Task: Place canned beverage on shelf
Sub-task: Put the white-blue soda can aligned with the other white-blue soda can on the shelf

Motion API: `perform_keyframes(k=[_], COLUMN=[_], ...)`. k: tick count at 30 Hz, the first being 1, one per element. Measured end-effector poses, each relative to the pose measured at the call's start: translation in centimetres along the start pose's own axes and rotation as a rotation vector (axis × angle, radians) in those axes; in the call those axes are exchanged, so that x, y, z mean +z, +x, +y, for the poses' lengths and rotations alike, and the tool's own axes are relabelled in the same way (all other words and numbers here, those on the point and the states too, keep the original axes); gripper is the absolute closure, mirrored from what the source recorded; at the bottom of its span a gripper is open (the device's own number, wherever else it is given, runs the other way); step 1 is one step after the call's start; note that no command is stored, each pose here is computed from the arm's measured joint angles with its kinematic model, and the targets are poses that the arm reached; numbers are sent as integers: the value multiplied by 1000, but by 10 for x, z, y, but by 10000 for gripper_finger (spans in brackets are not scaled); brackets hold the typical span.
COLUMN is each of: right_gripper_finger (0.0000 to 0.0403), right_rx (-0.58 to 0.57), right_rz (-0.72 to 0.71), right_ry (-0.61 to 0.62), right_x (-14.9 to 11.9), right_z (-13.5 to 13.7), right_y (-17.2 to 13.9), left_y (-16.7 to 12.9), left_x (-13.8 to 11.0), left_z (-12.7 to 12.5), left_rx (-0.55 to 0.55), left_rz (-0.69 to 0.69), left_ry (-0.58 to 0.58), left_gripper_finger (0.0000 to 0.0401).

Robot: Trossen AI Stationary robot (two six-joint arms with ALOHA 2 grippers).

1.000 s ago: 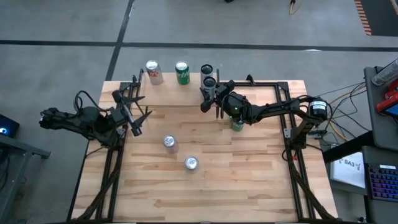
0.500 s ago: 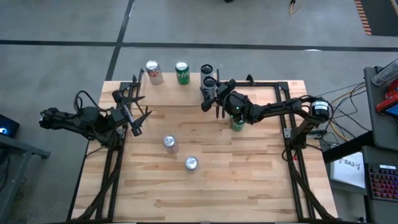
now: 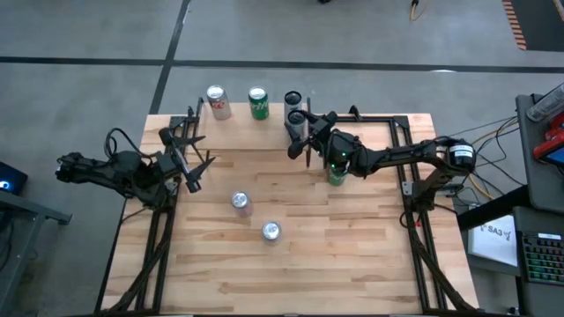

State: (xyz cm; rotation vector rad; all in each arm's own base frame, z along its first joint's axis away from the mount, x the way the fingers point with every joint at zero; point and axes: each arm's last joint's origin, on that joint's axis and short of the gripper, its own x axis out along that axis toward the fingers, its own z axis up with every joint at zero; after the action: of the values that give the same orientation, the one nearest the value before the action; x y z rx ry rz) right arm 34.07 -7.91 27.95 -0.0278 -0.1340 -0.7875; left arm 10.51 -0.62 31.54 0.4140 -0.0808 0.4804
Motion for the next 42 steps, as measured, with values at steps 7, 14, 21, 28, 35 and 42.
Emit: perform_keyframes(k=[7,14,21,28,35,42], right_gripper_finger=[90,90,120,223,348,390], right_rx=[1,35,47,-86,-154,-180], right_rz=[-39,-75,142,387,486,514], right_ry=[6,21,17,-94,-176,-196], right_x=[18,52,81,91,83,73], right_z=[-4,-6,-6,-8,-8,-13], right_y=[-7,-28,-39,-35,-26,-15], left_y=[0,0,0,1,2,2], left_x=[0,1,1,1,1,1], left_z=[0,0,0,-1,-2,-2], left_rx=[1,0,1,0,-2,-2], left_rz=[-5,-9,-12,-9,-5,-4], left_ry=[-12,-16,-24,-24,-21,-20], left_gripper_finger=[123,123,123,123,123,123])
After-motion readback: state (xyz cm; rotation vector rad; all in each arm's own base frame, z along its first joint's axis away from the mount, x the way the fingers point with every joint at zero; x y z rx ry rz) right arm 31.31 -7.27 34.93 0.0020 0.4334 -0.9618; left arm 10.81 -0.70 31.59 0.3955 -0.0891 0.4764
